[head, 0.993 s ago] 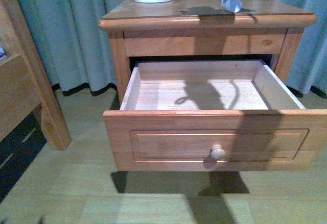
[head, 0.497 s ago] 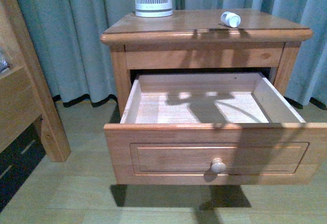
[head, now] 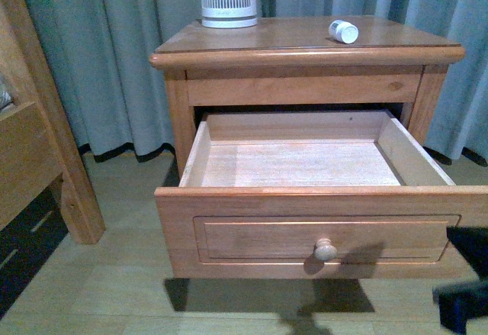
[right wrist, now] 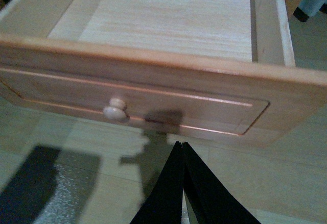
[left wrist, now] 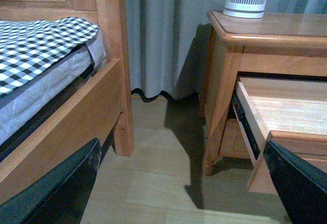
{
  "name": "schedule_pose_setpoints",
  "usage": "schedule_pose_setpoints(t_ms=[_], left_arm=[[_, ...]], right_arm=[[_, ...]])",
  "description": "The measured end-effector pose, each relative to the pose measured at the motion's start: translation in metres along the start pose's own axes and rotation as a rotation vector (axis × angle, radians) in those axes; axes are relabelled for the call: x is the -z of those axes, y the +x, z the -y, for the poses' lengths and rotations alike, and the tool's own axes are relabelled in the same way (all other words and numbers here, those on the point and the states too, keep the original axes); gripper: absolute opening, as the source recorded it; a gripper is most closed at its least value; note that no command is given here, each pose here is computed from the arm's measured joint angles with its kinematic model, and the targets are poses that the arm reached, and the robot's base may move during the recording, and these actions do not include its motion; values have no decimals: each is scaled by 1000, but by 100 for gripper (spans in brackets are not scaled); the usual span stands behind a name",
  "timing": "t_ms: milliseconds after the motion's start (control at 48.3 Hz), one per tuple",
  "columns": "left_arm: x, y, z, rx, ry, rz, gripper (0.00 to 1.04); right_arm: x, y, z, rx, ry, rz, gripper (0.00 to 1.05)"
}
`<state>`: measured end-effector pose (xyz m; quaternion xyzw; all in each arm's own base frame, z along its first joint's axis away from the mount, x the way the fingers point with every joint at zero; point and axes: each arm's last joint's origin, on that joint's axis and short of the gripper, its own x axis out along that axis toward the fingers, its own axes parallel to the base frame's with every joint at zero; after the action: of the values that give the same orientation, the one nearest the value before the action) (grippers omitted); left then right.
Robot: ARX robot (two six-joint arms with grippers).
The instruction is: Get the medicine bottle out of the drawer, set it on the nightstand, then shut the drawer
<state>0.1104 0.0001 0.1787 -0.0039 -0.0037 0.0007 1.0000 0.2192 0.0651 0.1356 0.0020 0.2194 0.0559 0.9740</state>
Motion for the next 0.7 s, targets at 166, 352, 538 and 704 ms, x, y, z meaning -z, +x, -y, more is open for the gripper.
schedule_pose_setpoints(t_ms=[166,352,538,704], left_arm=[[0,0,0,0,0,0,98],[0,0,0,0,0,0,98],[0,0,0,0,0,0,98],[0,0,0,0,0,0,98]], right_arm=[[34,27,2,62,-87,111,3],[46,71,12,117,-135,96,3],[38,109,21,154,-156,65,3],[14,143,23,173,-182,94,3]])
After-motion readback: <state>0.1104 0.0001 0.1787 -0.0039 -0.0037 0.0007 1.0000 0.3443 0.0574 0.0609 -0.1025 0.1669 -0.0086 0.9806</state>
